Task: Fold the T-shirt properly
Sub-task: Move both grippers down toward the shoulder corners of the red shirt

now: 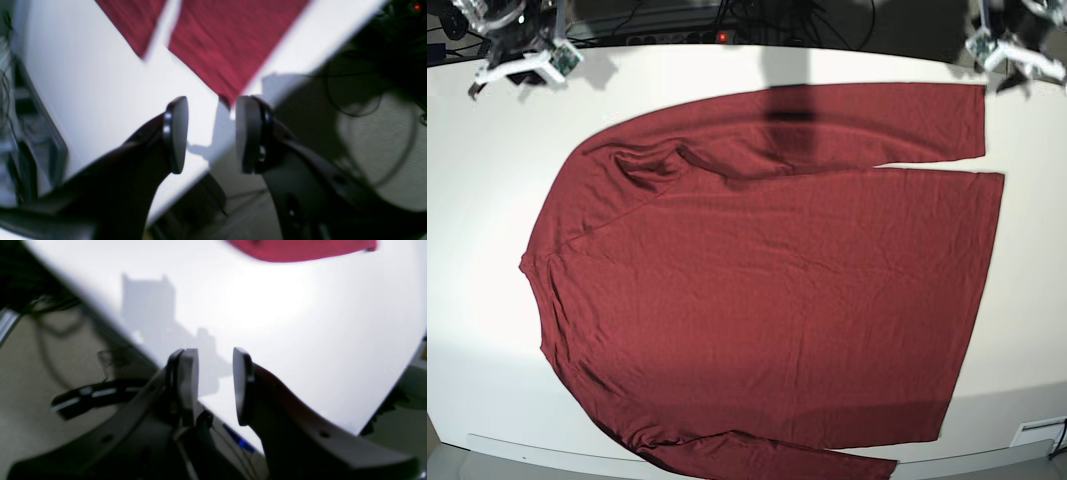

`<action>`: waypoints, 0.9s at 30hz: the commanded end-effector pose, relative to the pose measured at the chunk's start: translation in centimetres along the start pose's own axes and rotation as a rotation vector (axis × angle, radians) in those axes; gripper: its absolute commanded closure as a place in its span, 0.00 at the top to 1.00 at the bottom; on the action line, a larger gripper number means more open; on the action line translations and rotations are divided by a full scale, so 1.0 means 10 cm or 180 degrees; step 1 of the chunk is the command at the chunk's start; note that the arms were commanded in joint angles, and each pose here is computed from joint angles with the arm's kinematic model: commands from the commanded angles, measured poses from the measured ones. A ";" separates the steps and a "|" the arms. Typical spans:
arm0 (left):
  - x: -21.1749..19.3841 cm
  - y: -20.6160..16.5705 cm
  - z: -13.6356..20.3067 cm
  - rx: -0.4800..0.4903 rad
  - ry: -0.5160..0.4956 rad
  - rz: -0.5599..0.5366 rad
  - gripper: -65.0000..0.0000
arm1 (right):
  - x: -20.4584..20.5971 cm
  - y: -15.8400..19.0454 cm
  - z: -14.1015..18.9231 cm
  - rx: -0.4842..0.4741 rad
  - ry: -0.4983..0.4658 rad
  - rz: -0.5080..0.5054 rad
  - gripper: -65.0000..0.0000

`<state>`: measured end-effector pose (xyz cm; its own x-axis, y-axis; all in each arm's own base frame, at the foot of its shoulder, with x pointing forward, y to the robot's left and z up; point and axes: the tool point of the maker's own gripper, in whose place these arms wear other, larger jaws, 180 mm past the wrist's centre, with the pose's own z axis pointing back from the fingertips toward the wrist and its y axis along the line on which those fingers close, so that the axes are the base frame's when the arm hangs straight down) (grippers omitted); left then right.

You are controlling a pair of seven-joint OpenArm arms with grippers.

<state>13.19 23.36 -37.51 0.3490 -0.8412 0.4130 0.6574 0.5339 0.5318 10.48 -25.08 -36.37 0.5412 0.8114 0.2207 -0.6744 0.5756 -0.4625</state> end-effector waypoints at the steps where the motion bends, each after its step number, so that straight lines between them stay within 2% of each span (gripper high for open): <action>1: 0.06 0.09 0.00 0.0019 -0.0077 -0.0087 0.35 | 0.09 -0.09 0.02 -0.0087 -0.0088 -0.0011 0.28; 4: 0.09 0.15 -0.06 -0.0074 -0.0136 -0.0193 0.35 | 0.12 -0.18 -0.01 -0.0173 -0.0092 -0.0043 0.28; 9: 0.04 -0.07 -0.09 -0.0496 -0.0368 -0.0180 0.35 | 0.12 -0.26 -0.01 -0.0269 -0.0067 -0.0107 0.28; 15: -0.12 -0.11 -0.15 -0.0596 -0.0347 -0.0286 0.35 | 0.12 -0.33 -0.01 -0.0395 -0.0072 -0.0221 0.28; 22: -0.01 -0.28 -0.32 -0.0757 -0.0433 -0.0272 0.35 | 0.07 -0.36 0.00 -0.0471 0.0002 -0.0311 0.28; 27: 0.04 -0.40 -0.41 -0.0862 -0.0360 -0.0337 0.35 | 0.05 -0.36 0.00 -0.0467 0.0050 -0.0318 0.28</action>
<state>13.52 20.16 -42.73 0.2114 -0.8601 0.4643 0.8428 0.4010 0.3591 12.54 -26.77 -35.42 0.6194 0.7486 0.2367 -0.5570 0.6315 -0.5394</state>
